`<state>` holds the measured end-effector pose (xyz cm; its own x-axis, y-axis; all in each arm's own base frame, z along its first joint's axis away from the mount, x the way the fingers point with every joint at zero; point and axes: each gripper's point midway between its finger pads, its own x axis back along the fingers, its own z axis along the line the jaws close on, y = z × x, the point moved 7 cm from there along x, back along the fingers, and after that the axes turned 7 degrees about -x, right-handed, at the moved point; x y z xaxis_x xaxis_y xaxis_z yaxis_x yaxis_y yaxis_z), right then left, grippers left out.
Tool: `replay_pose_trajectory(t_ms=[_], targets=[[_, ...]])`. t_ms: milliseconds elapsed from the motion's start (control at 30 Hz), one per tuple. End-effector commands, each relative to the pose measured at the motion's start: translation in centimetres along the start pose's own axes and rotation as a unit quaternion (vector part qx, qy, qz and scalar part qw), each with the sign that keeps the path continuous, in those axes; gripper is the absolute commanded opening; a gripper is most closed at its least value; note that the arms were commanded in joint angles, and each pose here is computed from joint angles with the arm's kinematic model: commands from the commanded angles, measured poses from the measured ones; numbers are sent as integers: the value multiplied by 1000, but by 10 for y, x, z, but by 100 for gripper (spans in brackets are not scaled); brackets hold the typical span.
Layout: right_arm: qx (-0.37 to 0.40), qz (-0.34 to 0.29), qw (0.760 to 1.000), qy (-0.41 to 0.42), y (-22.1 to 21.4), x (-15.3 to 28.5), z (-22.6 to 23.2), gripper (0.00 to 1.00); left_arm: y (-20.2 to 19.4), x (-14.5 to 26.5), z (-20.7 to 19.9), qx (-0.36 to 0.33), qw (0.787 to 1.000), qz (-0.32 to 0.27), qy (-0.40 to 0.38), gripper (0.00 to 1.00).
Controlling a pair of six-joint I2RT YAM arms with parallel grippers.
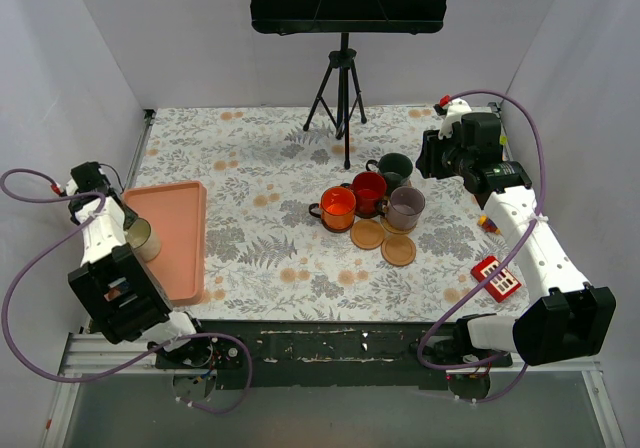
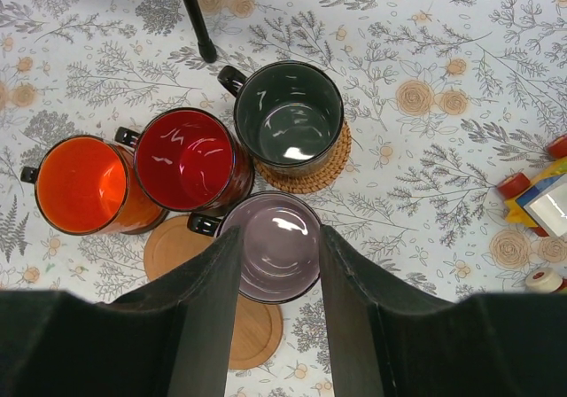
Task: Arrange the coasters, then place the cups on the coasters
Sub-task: Pick up the cup from the tray.
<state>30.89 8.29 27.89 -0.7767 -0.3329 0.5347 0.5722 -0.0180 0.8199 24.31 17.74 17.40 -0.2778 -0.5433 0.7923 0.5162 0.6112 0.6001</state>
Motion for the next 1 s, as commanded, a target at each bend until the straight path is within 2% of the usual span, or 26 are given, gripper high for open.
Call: replay_pose_trajectory(t_ms=[0, 67, 167, 300, 367, 500, 700, 867, 967], targets=[[8, -13, 1000, -6, 3, 5, 0, 47, 7, -7, -1, -16, 1000, -2, -3, 49], [22, -11, 1000, -11, 0, 5, -2, 47, 4, -12, -2, -24, 1000, 7, -3, 43], [26, -8, 999, -16, -3, 7, -4, 47, 3, -16, -1, -29, 999, 11, 8, 40], [32, -7, 999, -22, -4, 7, -6, 47, 3, -15, -2, -33, 999, 8, -2, 24], [34, -8, 999, -22, -3, 6, -5, 47, 4, -16, -3, -35, 999, 6, -9, 19], [34, -9, 999, -24, 0, 3, -6, 47, 8, -16, -8, -43, 999, 6, -29, 0], [36, -23, 999, -27, 12, 7, -5, 47, 23, -5, -21, -56, 995, -13, -80, 0], [35, -36, 998, -25, 26, 14, -1, 45, 46, 29, -43, -92, 986, -77, -119, 0], [31, -42, 998, -21, 36, 17, 2, 44, 49, 43, -58, -100, 982, -90, -131, 0]])
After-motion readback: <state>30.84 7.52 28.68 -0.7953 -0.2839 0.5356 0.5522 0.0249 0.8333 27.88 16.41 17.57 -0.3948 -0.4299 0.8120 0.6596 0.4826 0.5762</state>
